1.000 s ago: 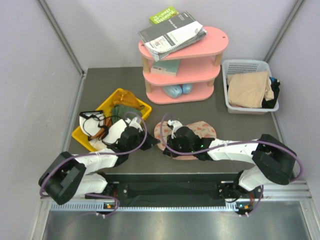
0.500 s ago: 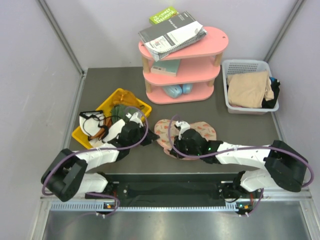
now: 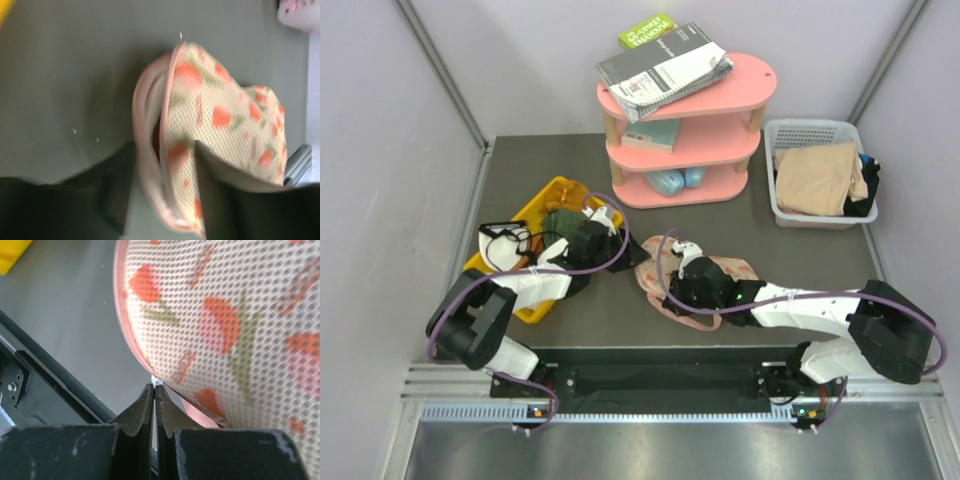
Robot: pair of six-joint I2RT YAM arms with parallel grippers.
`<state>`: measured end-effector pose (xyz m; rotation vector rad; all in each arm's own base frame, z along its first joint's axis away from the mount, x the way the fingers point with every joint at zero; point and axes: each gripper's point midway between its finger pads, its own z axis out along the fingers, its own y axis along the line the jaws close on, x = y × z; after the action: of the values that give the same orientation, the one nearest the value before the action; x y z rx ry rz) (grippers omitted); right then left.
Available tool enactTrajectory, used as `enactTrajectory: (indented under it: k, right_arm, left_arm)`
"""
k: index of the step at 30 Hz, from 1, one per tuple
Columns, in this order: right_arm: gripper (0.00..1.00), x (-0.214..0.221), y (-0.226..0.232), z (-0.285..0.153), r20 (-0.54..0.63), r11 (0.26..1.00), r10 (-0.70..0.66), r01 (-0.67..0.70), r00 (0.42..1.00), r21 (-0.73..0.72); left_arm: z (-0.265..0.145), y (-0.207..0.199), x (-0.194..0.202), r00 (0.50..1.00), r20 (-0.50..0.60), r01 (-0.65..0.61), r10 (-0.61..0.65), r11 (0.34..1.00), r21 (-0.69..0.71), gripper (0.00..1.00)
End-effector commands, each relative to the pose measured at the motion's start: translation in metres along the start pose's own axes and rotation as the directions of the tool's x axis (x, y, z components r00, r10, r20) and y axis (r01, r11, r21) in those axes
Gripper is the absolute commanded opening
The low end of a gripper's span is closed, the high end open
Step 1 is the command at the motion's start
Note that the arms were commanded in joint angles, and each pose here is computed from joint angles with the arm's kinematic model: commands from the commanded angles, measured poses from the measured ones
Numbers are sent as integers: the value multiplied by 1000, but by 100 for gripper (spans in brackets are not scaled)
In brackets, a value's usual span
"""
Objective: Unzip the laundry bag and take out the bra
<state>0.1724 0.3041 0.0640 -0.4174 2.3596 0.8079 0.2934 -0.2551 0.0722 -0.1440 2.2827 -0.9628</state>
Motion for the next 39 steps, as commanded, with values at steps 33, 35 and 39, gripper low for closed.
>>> enactTrajectory:
  k: [33, 35, 39]
  right_arm:
    - [0, -40, 56, 38, 19, 984, -58, 60, 998, -165]
    - [0, -40, 56, 38, 21, 984, -57, 60, 998, -165]
    - [0, -38, 54, 38, 16, 985, -56, 57, 998, -161]
  left_arm:
    - [-41, -20, 32, 984, 40, 163, -171, 974, 156, 33]
    - [-40, -20, 29, 984, 48, 163, -172, 974, 155, 21]
    - [-38, -20, 26, 985, 56, 154, -163, 978, 144, 0]
